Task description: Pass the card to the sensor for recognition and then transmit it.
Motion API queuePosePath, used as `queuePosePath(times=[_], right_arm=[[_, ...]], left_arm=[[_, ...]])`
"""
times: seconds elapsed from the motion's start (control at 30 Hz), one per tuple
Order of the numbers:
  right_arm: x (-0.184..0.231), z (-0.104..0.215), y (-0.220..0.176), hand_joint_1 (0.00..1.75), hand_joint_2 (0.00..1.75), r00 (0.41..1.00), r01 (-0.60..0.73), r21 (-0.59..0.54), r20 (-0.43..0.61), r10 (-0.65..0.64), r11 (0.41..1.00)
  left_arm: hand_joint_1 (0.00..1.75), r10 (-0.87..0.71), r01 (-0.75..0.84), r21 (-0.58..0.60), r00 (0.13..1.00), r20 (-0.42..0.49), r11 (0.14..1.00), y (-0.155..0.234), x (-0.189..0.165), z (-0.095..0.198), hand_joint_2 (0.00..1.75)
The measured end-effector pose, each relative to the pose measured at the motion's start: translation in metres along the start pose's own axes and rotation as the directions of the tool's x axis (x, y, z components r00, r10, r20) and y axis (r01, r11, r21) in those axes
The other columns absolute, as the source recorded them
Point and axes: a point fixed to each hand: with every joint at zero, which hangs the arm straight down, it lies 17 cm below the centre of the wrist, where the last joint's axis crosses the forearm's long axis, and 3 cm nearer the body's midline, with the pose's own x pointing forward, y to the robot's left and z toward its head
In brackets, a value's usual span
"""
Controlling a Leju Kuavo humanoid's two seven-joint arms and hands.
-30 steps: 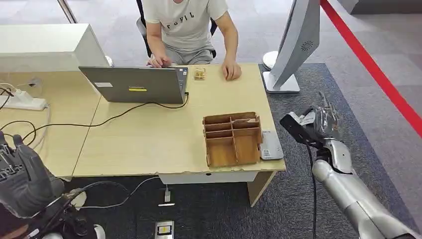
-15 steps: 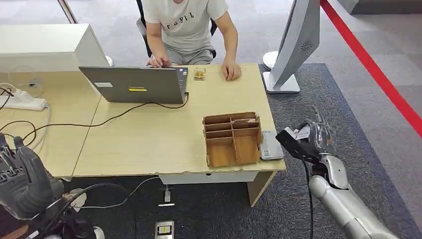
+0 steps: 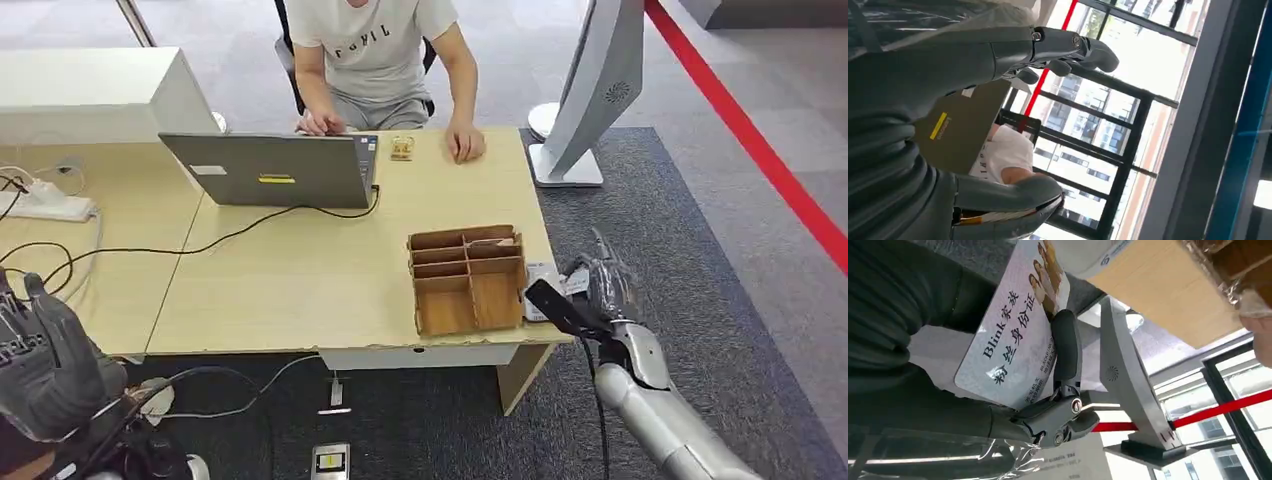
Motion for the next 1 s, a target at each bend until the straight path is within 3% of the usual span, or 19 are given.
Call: queuePosePath(times=[0.43,1.0], right_arm=[[0.025,0.002,0.032,1.75,1.75,1.0,-0.007,0.065,0.03,0.005,0.998],[-0.033,0.008,0.052,1.75,1.75,0.989,-0.079,0.136,-0.117,0.095,0.988]], left_arm=[[0.0,0.003,-0.003,0.0,1.0,0.004,1.0,-0.001,0.0,-0.001,1.75],[0.0,-0.006,0.006,-0.006,1.0,0.023,1.0,-0.001,0.008,-0.001,1.75]])
